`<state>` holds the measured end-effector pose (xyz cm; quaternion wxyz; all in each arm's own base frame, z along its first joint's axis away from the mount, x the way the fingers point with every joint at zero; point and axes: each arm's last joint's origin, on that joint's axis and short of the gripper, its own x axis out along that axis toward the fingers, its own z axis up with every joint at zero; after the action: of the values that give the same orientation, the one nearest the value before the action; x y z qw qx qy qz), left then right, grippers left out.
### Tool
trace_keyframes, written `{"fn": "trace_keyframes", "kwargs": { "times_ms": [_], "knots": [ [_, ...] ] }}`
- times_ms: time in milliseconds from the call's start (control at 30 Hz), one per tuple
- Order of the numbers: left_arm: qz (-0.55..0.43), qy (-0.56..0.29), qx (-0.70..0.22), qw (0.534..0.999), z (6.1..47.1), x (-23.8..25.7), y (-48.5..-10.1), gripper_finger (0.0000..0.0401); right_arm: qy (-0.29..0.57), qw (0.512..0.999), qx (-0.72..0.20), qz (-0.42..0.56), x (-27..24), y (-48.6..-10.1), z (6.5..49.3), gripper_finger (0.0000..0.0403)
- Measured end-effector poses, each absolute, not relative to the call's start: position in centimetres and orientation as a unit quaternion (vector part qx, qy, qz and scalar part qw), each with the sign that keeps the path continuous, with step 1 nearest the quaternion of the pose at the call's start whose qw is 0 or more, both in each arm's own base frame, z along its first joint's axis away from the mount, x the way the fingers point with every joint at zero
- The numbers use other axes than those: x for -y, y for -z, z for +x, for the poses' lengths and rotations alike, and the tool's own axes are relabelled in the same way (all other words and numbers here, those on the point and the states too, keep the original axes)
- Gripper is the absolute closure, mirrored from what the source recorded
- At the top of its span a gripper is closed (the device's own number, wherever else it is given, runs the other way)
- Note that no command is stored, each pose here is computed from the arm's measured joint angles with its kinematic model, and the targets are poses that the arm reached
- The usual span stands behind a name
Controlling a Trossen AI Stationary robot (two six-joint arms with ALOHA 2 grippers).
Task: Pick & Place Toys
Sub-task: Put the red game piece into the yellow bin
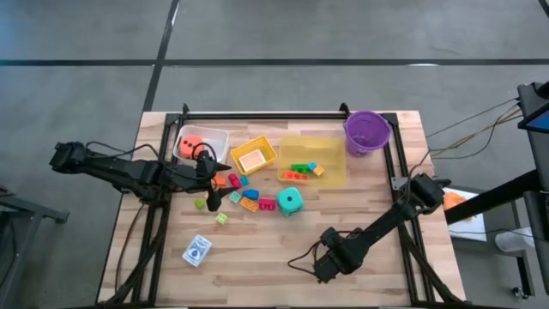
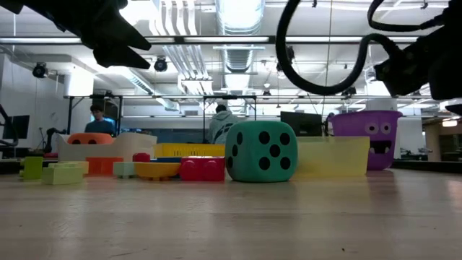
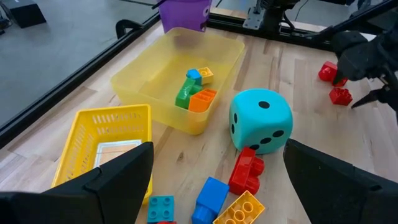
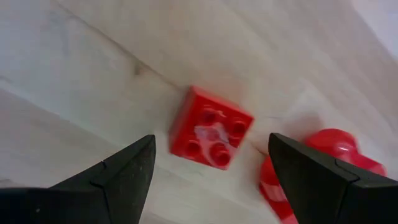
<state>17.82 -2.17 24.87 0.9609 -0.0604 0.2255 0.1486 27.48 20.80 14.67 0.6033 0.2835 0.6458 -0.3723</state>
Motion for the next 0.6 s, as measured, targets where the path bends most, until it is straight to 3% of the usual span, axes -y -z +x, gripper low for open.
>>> {"fn": "trace_keyframes", "kwargs": {
  "times_ms": [133, 433, 600],
  "knots": [
    [-0.060, -0.149, -0.225, 0.961, 17.83, 2.17, -24.88, 0.0043, 0.364, 0.609, -0.646, 0.282, -20.86, -14.21, 27.78, 0.0115],
    [-0.060, -0.149, -0.226, 0.961, 17.82, 2.17, -24.87, 0.0042, 0.357, 0.617, -0.642, 0.282, -20.44, -13.84, 28.17, 0.0217],
    [-0.060, -0.149, -0.226, 0.961, 17.82, 2.16, -24.86, 0.0042, 0.357, 0.619, -0.640, 0.282, -20.35, -13.79, 28.23, 0.0251]
  ]
}}
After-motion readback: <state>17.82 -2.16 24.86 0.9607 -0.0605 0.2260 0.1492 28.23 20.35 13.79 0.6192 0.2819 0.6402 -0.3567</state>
